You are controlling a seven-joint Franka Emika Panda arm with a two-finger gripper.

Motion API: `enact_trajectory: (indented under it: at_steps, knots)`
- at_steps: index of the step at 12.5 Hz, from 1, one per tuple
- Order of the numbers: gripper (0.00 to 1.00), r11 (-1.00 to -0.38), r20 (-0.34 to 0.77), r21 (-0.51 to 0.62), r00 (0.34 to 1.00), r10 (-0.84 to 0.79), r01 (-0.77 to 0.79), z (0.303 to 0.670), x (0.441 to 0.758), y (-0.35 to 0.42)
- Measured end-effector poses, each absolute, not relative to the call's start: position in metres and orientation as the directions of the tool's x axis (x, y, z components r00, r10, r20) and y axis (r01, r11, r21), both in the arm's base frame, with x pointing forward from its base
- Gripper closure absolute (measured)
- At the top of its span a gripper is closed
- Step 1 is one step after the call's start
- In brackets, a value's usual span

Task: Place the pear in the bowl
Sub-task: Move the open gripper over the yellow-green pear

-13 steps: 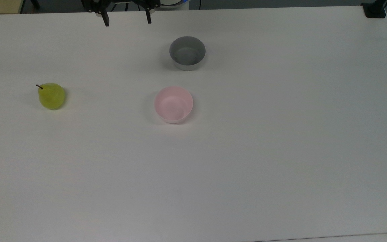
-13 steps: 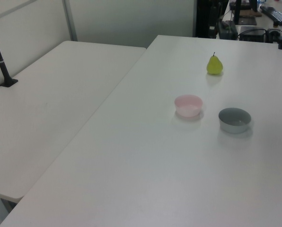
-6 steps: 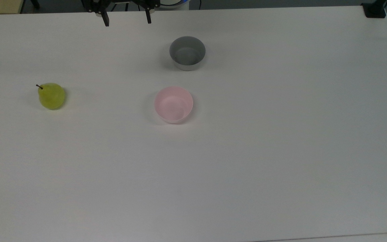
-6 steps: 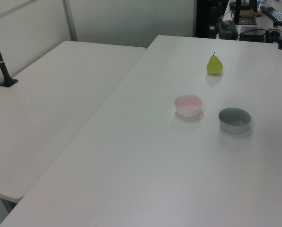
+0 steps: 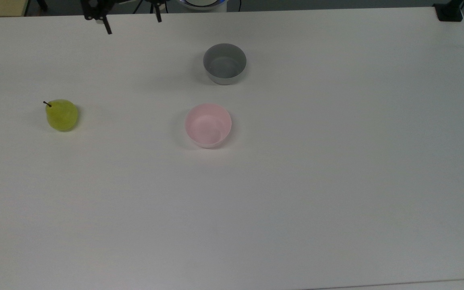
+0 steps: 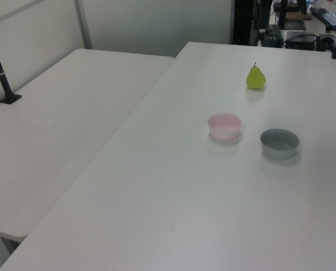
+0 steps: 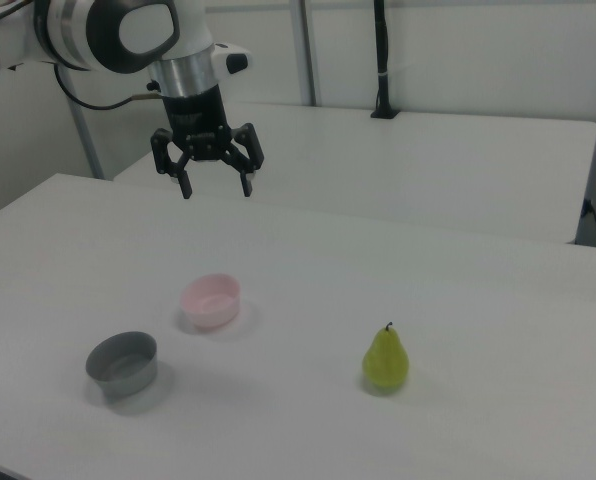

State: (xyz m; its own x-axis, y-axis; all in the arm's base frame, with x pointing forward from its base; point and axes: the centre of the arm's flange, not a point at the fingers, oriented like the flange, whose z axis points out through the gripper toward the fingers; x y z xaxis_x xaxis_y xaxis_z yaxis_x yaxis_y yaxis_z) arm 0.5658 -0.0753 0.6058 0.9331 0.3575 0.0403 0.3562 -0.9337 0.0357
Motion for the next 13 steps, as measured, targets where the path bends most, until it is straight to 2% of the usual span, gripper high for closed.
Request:
enact_trajectory:
  at_steps: [4, 7, 9, 13]
  knots:
    - [0.0, -0.938, 0.007, 0.089, 0.942, 0.336, 0.334, 0.605, 0.559, -0.125]
    - [0.0, -0.947, 0.021, 0.113, 0.952, 0.304, 0.3, 0.598, 0.553, -0.185]
    - [0.0, -0.952, 0.03, 0.131, 0.958, 0.284, 0.278, 0.578, 0.561, -0.213]
    - [0.0, -0.957, 0.02, 0.154, 0.968, 0.25, 0.244, 0.513, 0.588, -0.246]
